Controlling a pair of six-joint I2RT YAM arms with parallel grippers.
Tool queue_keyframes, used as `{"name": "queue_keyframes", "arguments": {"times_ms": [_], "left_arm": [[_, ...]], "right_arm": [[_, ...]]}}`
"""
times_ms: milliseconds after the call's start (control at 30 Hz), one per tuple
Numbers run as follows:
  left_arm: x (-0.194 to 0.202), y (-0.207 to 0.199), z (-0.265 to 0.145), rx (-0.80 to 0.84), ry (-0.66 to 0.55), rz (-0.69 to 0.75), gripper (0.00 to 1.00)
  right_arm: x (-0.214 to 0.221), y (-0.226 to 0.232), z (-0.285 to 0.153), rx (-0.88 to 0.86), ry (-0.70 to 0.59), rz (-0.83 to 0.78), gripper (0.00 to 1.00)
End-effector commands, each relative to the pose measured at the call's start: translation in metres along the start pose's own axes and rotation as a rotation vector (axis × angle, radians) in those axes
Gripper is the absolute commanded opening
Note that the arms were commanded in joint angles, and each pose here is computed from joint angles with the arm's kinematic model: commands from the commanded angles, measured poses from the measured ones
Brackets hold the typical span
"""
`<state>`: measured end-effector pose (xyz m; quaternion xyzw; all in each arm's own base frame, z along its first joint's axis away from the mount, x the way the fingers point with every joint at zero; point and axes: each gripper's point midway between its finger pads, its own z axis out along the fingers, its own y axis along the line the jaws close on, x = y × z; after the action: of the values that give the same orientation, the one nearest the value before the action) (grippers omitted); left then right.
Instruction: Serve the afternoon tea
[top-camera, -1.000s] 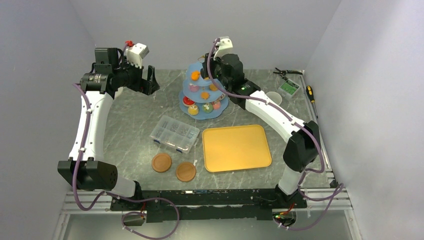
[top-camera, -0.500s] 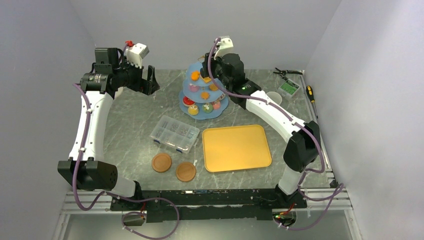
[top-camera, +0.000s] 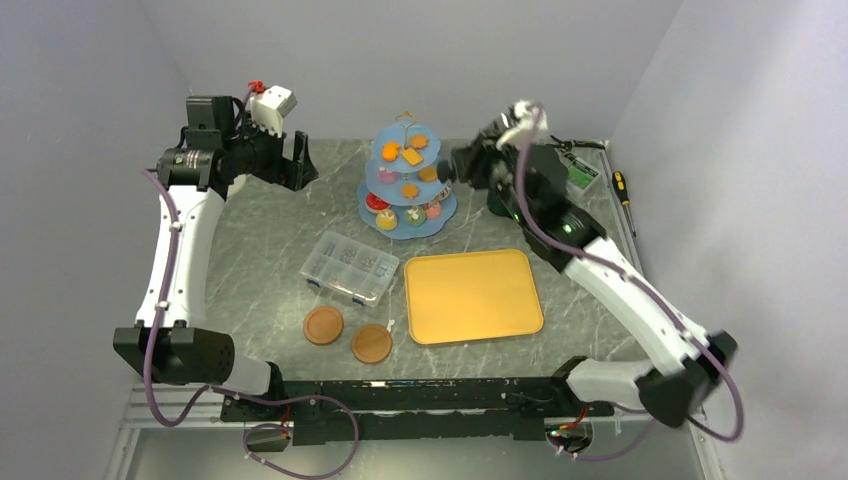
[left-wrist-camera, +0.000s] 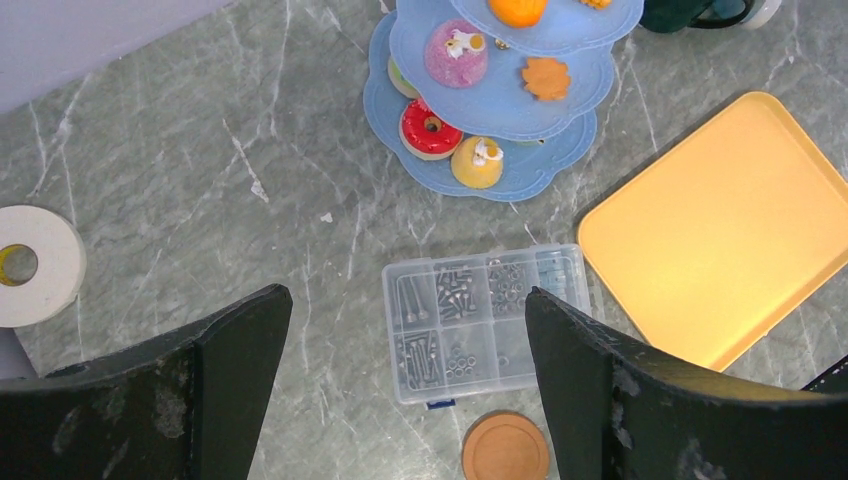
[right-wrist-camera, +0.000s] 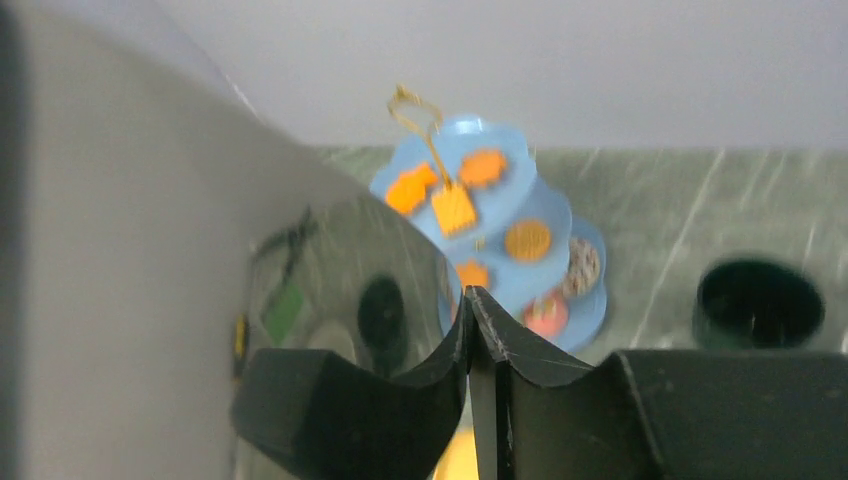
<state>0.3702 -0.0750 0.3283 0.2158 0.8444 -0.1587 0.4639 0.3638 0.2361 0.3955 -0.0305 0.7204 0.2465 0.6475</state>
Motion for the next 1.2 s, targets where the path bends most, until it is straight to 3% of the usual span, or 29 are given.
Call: {"name": "queue_keyframes", "arguments": {"times_ms": [0, 167, 367, 633, 867, 1167], "left_arm": [[-0.018, -0.010, -0.022, 0.003, -0.078, 0.047, 0.93], [-0.019, -0.015, -0.029, 0.008, -0.094, 0.051, 0.93], [-0.021, -0.020, -0.035, 0.014, -0.109, 0.048, 0.93], [-0.019, -0.020, -0.039, 0.000, -0.110, 0.068, 0.93], [-0.012, -0.022, -0.034, 0.021, -0.094, 0.056, 0.93], [-0.007, -0.021, -0.029, 0.030, -0.076, 0.059, 0.93]], "right_arm": [[0.065, -0.025, -0.052, 0.096, 0.166, 0.240, 0.42], [0.140, -0.039, -0.097, 0.160, 0.340, 0.470, 0.42], [0.205, -0.043, -0.114, 0.251, 0.504, 0.690, 0.44], [0.257, -0.053, -0.109, 0.335, 0.492, 0.987, 0.45], [0.290, -0.070, -0.099, 0.461, 0.493, 1.047, 0.47], [0.319, -0.087, -0.094, 0.607, 0.508, 1.086, 0.64]]}}
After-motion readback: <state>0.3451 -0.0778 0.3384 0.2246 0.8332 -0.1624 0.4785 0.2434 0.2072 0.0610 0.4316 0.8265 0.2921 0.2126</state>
